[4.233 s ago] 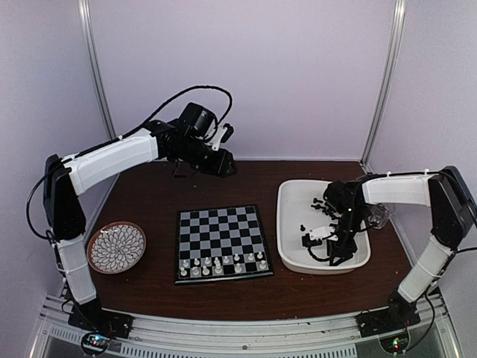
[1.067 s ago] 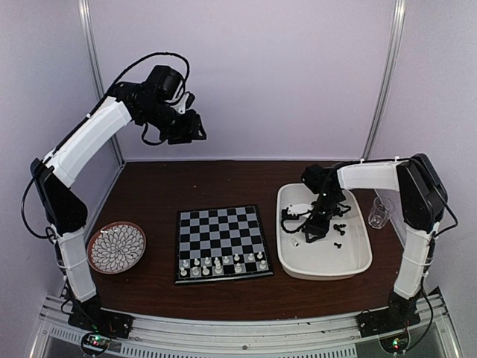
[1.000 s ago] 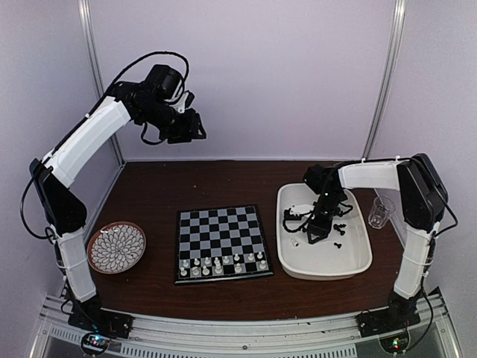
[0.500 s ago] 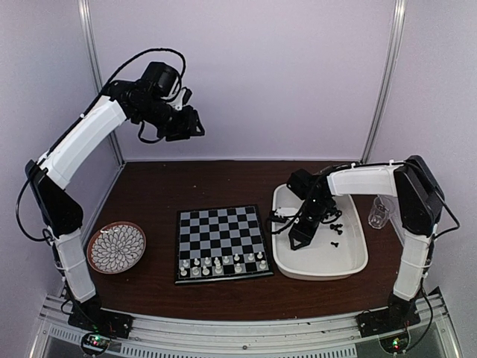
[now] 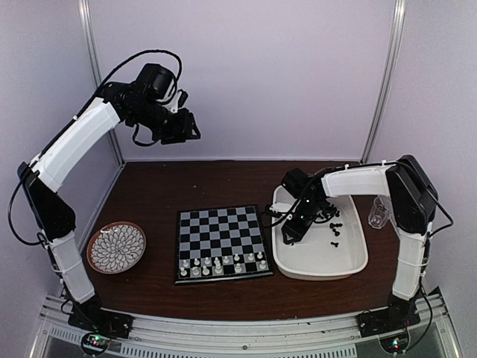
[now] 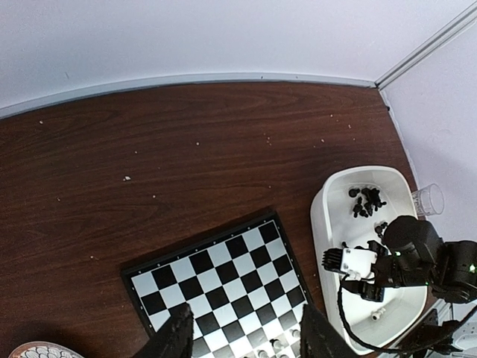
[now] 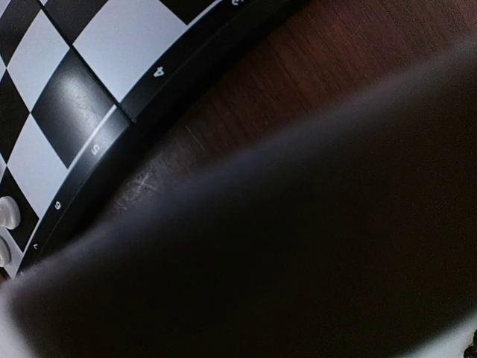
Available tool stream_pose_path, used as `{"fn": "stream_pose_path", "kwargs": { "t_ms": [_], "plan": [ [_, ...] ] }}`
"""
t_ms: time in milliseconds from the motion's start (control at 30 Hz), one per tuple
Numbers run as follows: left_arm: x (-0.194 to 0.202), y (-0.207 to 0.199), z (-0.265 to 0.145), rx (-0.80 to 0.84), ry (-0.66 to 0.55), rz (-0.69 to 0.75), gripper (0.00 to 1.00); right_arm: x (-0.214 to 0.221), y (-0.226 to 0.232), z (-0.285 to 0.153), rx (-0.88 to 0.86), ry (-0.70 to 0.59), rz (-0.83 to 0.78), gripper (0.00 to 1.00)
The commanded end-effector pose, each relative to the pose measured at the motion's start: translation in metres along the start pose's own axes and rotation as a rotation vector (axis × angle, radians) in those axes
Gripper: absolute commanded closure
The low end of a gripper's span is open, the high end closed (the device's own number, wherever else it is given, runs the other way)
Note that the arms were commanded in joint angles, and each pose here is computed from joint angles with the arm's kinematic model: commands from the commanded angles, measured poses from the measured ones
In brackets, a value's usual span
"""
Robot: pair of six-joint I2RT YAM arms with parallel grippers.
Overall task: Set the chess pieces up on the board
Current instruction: Pick up the knight from the storage box.
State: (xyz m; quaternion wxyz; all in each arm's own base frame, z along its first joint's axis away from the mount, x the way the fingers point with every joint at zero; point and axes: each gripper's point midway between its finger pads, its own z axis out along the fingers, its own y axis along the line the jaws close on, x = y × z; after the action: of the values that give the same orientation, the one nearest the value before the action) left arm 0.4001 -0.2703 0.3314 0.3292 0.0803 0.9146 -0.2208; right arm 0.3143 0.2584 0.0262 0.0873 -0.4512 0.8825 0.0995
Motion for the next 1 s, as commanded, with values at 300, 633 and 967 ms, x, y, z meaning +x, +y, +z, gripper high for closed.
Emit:
{"fn": "stream_pose_path", "kwargs": {
  "t_ms": [300, 633, 967],
  "plan": [
    [-0.001, -0.001, -0.023, 0.016, -0.079, 0.011, 0.51, 0.049, 0.005, -0.006, 0.026, 0.150, -0.004, 0.66],
    [0.005, 0.003, -0.029, 0.006, -0.117, 0.014, 0.51, 0.053, 0.008, -0.001, 0.007, 0.170, -0.031, 0.77],
    [-0.019, -0.021, -0.006, 0.117, -0.188, 0.069, 0.51, 0.047, 0.005, -0.028, 0.001, 0.098, -0.062, 0.86]
  ]
}}
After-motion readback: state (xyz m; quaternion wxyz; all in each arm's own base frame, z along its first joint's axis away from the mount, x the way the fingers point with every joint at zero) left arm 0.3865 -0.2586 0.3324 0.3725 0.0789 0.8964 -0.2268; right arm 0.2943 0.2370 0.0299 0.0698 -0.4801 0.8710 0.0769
